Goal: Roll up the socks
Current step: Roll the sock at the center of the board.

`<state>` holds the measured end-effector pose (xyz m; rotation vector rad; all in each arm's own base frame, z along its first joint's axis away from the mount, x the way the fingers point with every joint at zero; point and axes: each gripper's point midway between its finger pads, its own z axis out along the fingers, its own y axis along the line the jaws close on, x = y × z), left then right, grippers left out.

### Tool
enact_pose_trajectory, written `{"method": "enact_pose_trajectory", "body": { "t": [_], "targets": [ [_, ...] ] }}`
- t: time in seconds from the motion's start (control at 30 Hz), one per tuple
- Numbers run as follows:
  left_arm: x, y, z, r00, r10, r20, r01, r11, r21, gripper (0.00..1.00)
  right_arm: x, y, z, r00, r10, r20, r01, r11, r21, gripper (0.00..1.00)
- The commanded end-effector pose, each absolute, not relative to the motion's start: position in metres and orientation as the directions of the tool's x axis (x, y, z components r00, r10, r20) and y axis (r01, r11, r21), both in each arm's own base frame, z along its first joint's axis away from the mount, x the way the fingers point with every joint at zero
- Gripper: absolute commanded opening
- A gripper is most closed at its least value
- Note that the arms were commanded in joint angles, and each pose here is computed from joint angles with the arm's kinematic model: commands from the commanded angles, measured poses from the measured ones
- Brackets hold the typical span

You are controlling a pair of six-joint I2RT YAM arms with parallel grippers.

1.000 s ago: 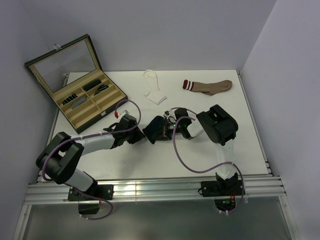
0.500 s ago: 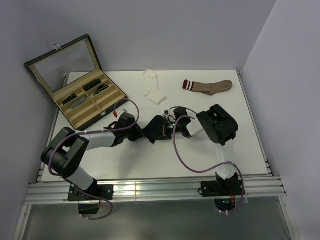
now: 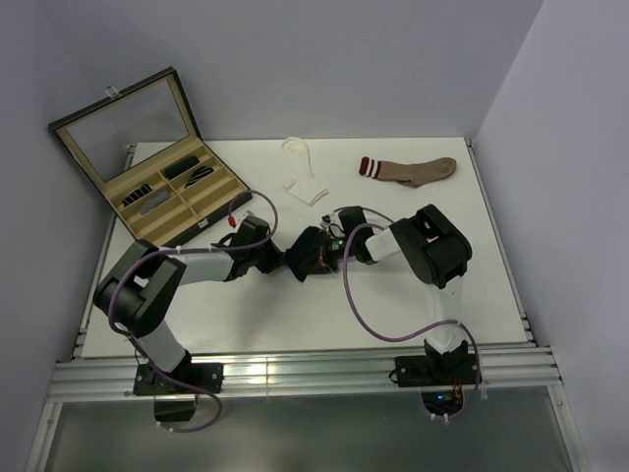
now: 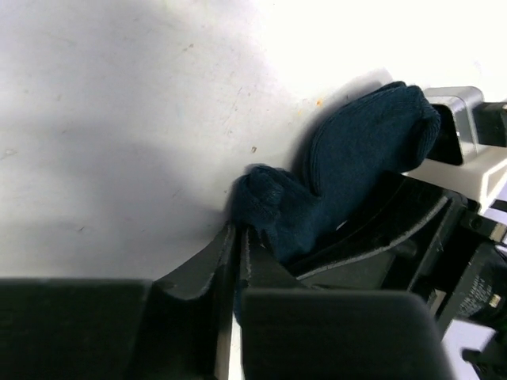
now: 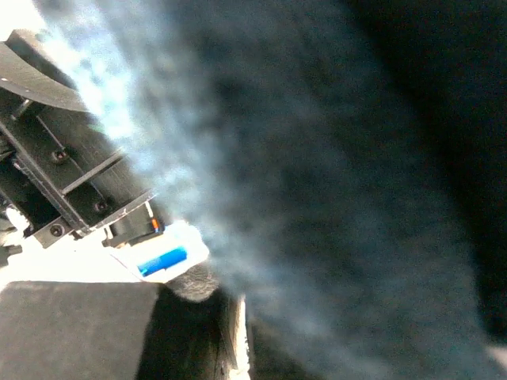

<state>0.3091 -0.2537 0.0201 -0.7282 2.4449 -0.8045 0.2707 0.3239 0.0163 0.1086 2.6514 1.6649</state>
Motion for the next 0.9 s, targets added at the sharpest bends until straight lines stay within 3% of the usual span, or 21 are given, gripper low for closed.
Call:
{"method": "enact_pose_trajectory", "body": {
  "t": [0.0, 0.1, 0.23, 0.53, 0.73, 0.87],
  "targets": [
    [0.297, -0.230, -0.012, -0.755, -0.600, -0.263, -0.423, 0.753, -0.504, 0.06, 0.271, 0.311, 0.007, -0.997, 0.080, -0.003, 0.043, 0.575, 0.817, 0.09],
    [0.296, -0.225, -0.013, -0.756, -0.593, -0.277, -0.431, 0.769, -0.472, 0.04, 0.273, 0.311, 0.015, -0.991, 0.015, -0.130, -0.089, 0.655, 0.750, 0.25],
    [0.297, -0.226, -0.009, -0.759, -0.576, -0.304, -0.418, 0.789, -0.450, 0.02, 0.269, 0.310, 0.027, -0.967, -0.070, -0.245, -0.213, 0.749, 0.628, 0.36],
    [0.297, -0.236, -0.003, -0.777, -0.541, -0.322, -0.379, 0.810, -0.448, 0.02, 0.286, 0.311, 0.059, -0.708, -0.233, -0.667, -0.492, 0.840, 0.229, 0.38],
    [0.299, -0.240, 0.002, -0.783, -0.529, -0.328, -0.358, 0.813, -0.458, 0.02, 0.291, 0.306, 0.073, -0.516, -0.269, -0.813, -0.542, 0.838, 0.067, 0.38],
    [0.299, -0.240, 0.003, -0.785, -0.525, -0.329, -0.353, 0.815, -0.460, 0.02, 0.285, 0.314, 0.076, -0.448, -0.310, -0.838, -0.591, 0.807, 0.017, 0.38]
  ]
}}
